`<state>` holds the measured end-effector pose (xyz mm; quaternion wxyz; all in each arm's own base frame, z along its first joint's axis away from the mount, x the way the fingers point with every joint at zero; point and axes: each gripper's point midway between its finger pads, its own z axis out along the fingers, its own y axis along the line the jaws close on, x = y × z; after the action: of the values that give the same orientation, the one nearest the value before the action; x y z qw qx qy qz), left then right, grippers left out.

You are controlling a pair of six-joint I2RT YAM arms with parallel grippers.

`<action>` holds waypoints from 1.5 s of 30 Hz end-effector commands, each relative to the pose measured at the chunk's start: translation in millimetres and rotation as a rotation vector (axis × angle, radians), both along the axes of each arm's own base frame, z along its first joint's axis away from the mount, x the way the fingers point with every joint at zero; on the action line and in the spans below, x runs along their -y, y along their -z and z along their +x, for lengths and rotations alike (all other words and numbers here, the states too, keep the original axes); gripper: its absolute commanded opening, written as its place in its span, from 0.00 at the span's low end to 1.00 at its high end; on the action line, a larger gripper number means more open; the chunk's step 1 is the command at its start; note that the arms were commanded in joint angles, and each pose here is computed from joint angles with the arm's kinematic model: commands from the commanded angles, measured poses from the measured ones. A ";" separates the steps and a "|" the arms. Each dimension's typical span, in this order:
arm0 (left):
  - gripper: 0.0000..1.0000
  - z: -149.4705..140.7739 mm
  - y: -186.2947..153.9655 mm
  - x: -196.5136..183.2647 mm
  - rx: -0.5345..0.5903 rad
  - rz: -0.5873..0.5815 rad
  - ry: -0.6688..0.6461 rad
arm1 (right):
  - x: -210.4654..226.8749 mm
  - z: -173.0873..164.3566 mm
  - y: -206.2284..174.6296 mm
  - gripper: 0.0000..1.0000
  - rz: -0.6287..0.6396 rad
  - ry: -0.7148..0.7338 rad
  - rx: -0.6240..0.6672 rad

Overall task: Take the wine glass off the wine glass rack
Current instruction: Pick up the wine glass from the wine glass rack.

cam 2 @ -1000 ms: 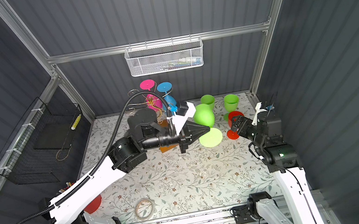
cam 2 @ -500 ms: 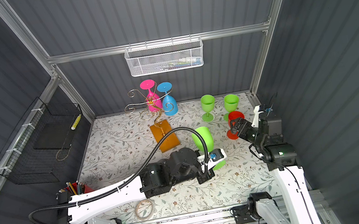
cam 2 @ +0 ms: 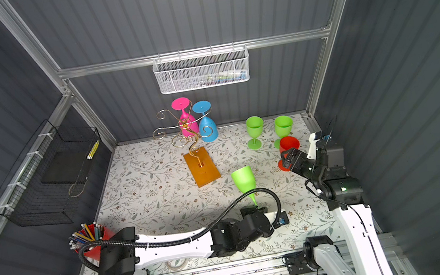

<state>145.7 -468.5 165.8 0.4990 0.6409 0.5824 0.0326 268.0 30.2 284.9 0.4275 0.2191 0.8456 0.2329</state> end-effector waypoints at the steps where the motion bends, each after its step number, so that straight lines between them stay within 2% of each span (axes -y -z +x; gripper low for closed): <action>1: 0.00 14.3 -20.2 -3.2 0.139 -0.031 -0.051 | -8.5 -4.5 3.6 0.84 -0.021 -0.044 -0.028; 11: 0.00 22.4 -9.4 -14.6 0.307 -0.002 -0.040 | -47.8 -2.7 6.5 0.83 -0.195 -0.170 -0.095; 18: 0.00 23.8 2.9 -18.5 0.426 0.018 -0.020 | -61.9 3.5 -11.0 0.81 -0.294 -0.215 -0.093; 29: 0.00 27.0 12.9 -9.0 0.779 -0.025 -0.052 | -89.4 18.0 -42.3 0.78 -0.475 -0.282 -0.084; 34: 0.00 27.7 18.0 -5.7 0.779 -0.030 -0.053 | -101.3 21.0 -48.6 0.78 -0.536 -0.327 -0.096; 45: 0.00 27.9 25.2 -5.7 0.784 -0.009 -0.042 | -122.7 20.8 -22.2 0.74 -0.645 -0.417 -0.196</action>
<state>173.0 -464.7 128.2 0.6678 0.5898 0.3531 0.2855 292.3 157.8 303.5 0.3384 -0.0720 0.9375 0.0374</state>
